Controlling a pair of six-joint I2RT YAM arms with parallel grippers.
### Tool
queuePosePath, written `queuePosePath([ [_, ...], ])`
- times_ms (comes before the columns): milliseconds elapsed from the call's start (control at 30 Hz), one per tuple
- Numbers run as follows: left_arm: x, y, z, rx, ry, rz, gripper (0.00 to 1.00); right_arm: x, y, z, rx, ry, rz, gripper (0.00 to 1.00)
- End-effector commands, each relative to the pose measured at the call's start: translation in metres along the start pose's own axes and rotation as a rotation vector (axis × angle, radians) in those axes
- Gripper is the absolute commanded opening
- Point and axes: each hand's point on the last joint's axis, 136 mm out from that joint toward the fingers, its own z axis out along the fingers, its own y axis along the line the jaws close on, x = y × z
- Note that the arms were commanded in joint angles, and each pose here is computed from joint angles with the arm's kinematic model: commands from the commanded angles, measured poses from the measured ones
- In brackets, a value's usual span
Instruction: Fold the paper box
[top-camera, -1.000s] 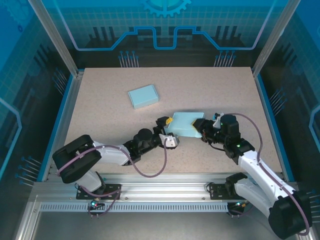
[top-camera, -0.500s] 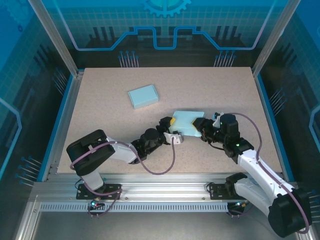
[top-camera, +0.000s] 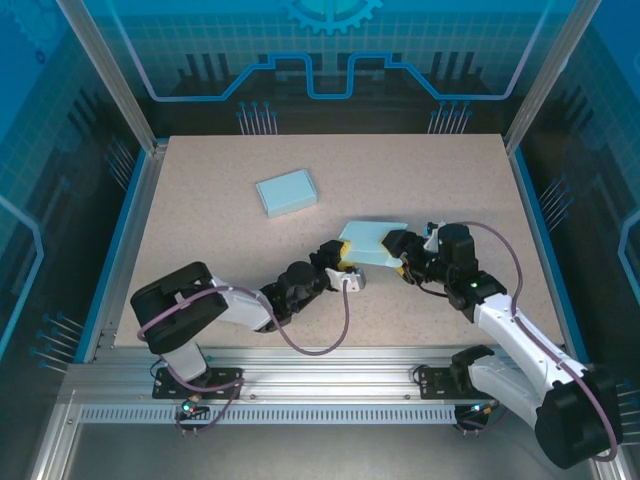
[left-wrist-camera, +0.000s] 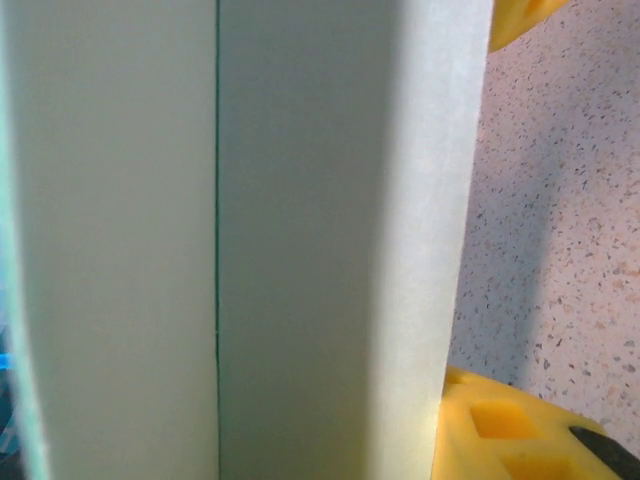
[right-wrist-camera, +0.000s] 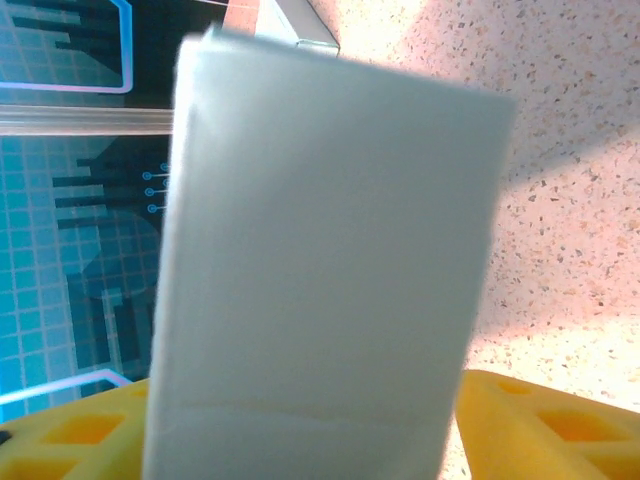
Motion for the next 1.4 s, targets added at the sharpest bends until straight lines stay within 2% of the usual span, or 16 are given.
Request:
queuePosePath([
  [0,-0.013,0.021,-0.015,-0.033,-0.03,-0.028,0.37,-0.008,-0.001,-0.005,0.039,-0.028,-0.033,0.78],
  [133,0.005,0.0,-0.036,0.178,0.11,-0.06,0.36,-0.015,0.0,-0.014,0.07,-0.05,-0.075,0.93],
  [200,0.015,-0.016,-0.058,0.367,0.217,-0.126,0.37,-0.021,0.004,-0.021,0.086,-0.064,-0.109,0.99],
  [300,0.017,-0.025,-0.088,0.524,0.293,-0.219,0.37,-0.029,0.014,-0.032,0.098,-0.095,-0.175,1.0],
  [467,0.02,-0.03,-0.114,0.666,0.415,-0.257,0.37,-0.036,0.022,-0.042,0.156,-0.113,-0.29,1.0],
  [733,0.03,-0.035,-0.108,0.806,0.541,-0.286,0.38,-0.034,-0.007,-0.048,0.358,-0.09,-0.386,1.0],
  [967,0.032,-0.04,-0.092,0.937,0.57,-0.371,0.39,-0.025,-0.019,-0.04,0.451,-0.015,-0.491,1.0],
  [1200,0.055,-0.037,-0.07,0.959,0.648,-0.37,0.39,-0.02,-0.006,-0.035,0.526,0.0,-0.676,1.0],
  [1367,0.065,-0.04,-0.058,0.971,0.668,-0.37,0.46,-0.018,-0.005,-0.025,0.555,0.001,-0.744,1.0],
])
